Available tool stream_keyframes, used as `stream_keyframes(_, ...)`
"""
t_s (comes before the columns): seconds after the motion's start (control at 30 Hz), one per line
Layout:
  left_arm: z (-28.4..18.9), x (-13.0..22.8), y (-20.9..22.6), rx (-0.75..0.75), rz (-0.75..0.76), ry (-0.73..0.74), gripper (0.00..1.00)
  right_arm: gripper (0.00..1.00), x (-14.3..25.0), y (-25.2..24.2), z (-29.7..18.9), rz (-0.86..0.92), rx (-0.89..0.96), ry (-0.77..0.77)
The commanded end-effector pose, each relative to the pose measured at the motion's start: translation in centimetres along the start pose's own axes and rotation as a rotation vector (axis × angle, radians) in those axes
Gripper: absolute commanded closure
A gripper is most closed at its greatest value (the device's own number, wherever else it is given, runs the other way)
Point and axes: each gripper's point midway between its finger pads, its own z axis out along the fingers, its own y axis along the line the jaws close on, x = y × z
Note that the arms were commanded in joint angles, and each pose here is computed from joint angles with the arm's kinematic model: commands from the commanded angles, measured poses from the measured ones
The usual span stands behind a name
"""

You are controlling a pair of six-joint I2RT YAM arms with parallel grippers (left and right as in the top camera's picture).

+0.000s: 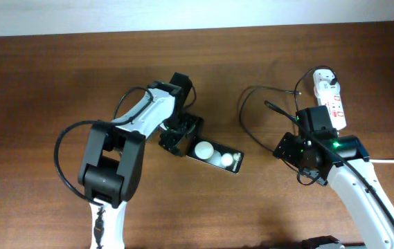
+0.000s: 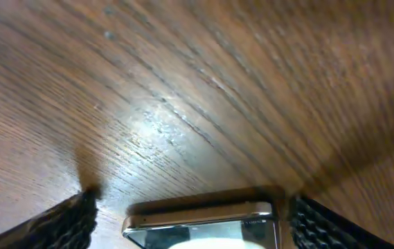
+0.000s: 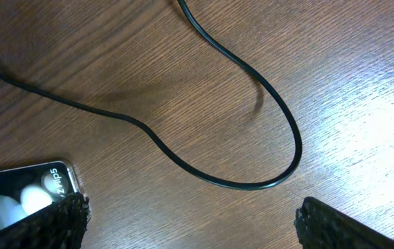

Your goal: Plug charger to phone and switch on socket

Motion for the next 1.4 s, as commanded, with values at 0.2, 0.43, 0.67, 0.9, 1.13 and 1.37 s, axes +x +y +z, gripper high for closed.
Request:
stream_keyframes(0.2, 10.0, 0.6, 7.6, -0.364, -0.122, -0.075, 0.01, 0.01, -0.4, -0.3, 0.0, 0.008, 0.015, -0.015)
stream_keyframes(0.43, 11.3, 3.9, 7.0, -0.363, -0.178, -0.133, 0.06, 0.01, -0.4, -0.3, 0.0, 0.007, 0.015, -0.015)
stream_keyframes(0.67, 11.0, 2.6, 7.2, -0.371, -0.147, -0.202, 0.25, 0.01, -0.4, -0.3, 0.0, 0.008, 0.015, -0.015)
stream_keyframes(0.9, 5.9, -3.5, 6.9, -0.446, -0.042, -0.406, 0.25, 0.01, -0.4, -0.3, 0.0, 0.007, 0.015, -0.015)
stream_keyframes(1.13, 1.6, -8.6, 3.3, -0.406, 0.192, -0.462, 0.27, 0.01, -0.4, -0.3, 0.0, 0.007, 0.015, -0.015)
stream_keyframes(1.37, 2.9, -6.6, 3.0, -0.39, 0.213, -0.41, 0.12, 0.01, -0.4, -0.3, 0.0, 0.008, 0.015, -0.015)
